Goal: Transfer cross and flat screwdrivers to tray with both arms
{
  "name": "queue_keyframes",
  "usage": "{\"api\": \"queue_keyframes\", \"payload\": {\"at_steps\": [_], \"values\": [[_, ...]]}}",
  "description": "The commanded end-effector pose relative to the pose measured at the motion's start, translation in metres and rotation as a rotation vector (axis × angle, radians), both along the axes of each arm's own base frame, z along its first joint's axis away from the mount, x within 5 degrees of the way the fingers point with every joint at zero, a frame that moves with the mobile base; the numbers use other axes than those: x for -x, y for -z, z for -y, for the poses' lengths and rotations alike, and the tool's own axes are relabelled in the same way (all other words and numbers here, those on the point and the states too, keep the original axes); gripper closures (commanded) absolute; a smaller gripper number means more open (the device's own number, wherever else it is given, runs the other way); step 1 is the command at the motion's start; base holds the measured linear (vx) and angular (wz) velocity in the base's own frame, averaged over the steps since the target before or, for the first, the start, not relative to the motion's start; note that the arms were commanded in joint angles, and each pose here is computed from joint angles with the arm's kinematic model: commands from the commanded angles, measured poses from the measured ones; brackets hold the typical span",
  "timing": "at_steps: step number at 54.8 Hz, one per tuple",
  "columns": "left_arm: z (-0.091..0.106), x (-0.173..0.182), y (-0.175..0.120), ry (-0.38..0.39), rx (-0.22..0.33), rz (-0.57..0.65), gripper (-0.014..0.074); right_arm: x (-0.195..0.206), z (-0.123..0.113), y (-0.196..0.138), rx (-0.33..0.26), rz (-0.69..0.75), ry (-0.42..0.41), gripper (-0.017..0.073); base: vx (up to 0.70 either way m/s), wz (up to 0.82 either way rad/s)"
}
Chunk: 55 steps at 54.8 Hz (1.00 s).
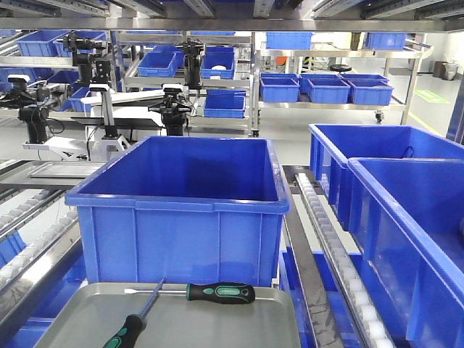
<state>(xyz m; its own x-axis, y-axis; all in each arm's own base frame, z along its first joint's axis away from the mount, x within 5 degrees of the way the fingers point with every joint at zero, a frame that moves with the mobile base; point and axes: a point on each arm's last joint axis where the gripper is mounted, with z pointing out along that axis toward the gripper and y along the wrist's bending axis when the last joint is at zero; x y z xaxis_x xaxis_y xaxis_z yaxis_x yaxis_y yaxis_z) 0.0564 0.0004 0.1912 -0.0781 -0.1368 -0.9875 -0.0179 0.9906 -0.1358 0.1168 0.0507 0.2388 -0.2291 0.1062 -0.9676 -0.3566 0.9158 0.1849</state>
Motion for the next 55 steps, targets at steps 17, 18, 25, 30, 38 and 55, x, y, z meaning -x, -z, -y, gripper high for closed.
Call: {"api": "queue_keyframes", "payload": {"at_steps": [17,18,25,30,38,55], "values": [[0.0,0.002,-0.017,-0.001,0.008,0.118,0.0599,0.047,0.043,0.021,0.029,0.243,0.288,0.057,0.0,0.0],[0.0,0.002,-0.017,-0.001,0.008,0.118,0.0599,0.048,0.043,0.022,0.029,0.249,0.291,0.057,0.0,0.0],[0.0,0.002,-0.017,-0.001,0.008,0.118,0.0599,0.059,0.045,0.039,0.067,0.243,0.298,0.057,0.0,0.0],[0.0,0.002,-0.017,-0.001,0.008,0.118,0.0599,0.06,0.046,0.045,0.107,0.188,0.297,0.057,0.0,0.0],[0.0,0.002,-0.017,-0.001,0.008,0.118,0.0599,0.06,0.046,0.047,0.121,0.167,0.297,0.057,0.0,0.0],[0.0,0.002,-0.017,-0.001,0.008,0.118,0.0599,0.06,0.046,0.047,0.122,0.165,0.297,0.057,0.0,0.0]]}}
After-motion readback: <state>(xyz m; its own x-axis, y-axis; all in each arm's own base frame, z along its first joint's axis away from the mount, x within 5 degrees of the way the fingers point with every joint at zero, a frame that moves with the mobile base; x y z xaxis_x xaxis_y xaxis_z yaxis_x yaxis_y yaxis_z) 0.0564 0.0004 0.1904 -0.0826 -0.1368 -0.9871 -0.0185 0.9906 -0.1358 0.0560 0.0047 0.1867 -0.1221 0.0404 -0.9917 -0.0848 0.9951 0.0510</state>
